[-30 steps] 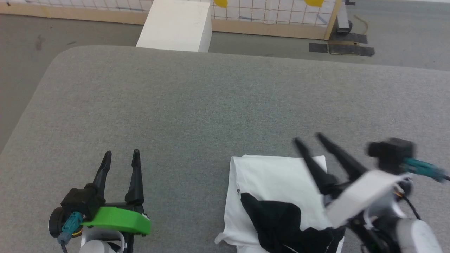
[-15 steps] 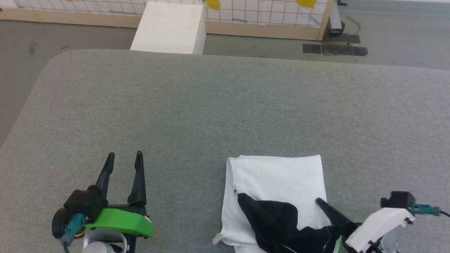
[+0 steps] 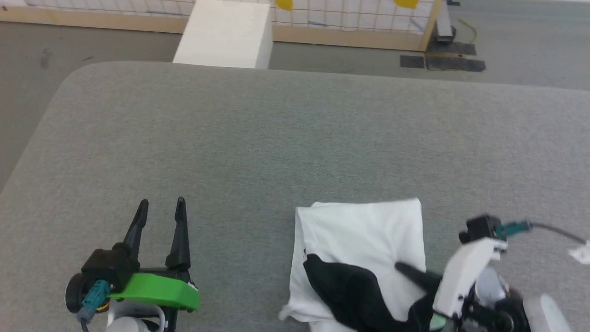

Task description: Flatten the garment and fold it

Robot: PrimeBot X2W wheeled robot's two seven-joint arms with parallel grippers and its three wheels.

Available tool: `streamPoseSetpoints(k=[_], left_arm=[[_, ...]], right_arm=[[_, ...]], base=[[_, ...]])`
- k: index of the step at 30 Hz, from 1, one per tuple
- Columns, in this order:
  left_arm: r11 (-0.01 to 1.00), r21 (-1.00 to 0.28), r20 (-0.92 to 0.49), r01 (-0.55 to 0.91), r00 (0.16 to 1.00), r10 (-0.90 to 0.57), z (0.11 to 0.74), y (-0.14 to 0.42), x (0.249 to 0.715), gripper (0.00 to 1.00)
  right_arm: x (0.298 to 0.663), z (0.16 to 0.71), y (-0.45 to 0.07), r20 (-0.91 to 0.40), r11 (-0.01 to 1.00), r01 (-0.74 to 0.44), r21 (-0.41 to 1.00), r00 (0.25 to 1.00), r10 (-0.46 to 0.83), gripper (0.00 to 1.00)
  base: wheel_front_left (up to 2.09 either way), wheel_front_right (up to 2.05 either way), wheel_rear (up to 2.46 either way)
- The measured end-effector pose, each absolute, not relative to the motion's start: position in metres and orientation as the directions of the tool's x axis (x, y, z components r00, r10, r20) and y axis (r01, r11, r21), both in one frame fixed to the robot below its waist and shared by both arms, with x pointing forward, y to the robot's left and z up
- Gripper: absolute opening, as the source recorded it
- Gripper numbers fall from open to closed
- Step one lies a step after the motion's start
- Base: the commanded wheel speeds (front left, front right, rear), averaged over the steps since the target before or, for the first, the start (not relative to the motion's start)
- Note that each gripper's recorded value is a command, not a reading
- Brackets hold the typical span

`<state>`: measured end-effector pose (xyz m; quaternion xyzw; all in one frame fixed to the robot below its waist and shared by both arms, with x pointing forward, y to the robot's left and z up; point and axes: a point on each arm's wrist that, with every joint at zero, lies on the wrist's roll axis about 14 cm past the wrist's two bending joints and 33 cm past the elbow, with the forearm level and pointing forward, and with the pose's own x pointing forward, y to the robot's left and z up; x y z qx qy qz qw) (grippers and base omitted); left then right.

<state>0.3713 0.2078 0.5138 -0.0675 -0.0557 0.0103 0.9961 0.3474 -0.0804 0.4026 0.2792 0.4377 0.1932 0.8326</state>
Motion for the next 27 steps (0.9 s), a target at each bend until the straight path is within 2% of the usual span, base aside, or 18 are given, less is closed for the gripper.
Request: streamPoseSetpoints(k=[6,9,11,16,21,27], left_arm=[[0.989,-0.138,0.118,0.056,0.992,-0.040,0.514,0.186,0.390,1.00],[0.985,-0.130,0.137,0.115,0.986,-0.097,0.518,0.169,0.406,1.00],[0.979,-0.118,0.156,0.165,0.977,-0.146,0.523,0.154,0.420,1.00],[0.955,-0.083,0.182,0.285,0.947,-0.267,0.526,0.117,0.447,1.00],[0.925,-0.061,0.171,0.376,0.917,-0.361,0.519,0.088,0.476,1.00],[0.896,-0.062,0.129,0.440,0.893,-0.430,0.494,0.066,0.501,1.00]], right_arm=[[0.386,0.446,-0.109,-0.653,0.916,-0.253,0.312,0.643,0.400,0.00],[0.402,0.462,-0.141,-0.660,0.954,-0.273,0.125,0.695,0.285,0.00],[0.410,0.469,-0.169,-0.658,0.968,-0.249,0.014,0.727,0.196,0.00],[0.421,0.476,-0.244,-0.639,0.979,-0.125,-0.164,0.769,-0.009,0.00],[0.421,0.465,-0.319,-0.638,0.952,-0.001,-0.306,0.742,-0.205,0.00],[0.418,0.452,-0.389,-0.623,0.888,0.088,-0.452,0.681,-0.385,0.00]], base=[[0.00,0.00,0.00],[0.00,0.00,0.00],[0.00,0.00,0.00],[0.00,0.00,0.00],[0.00,0.00,0.00],[0.00,0.00,0.00]])
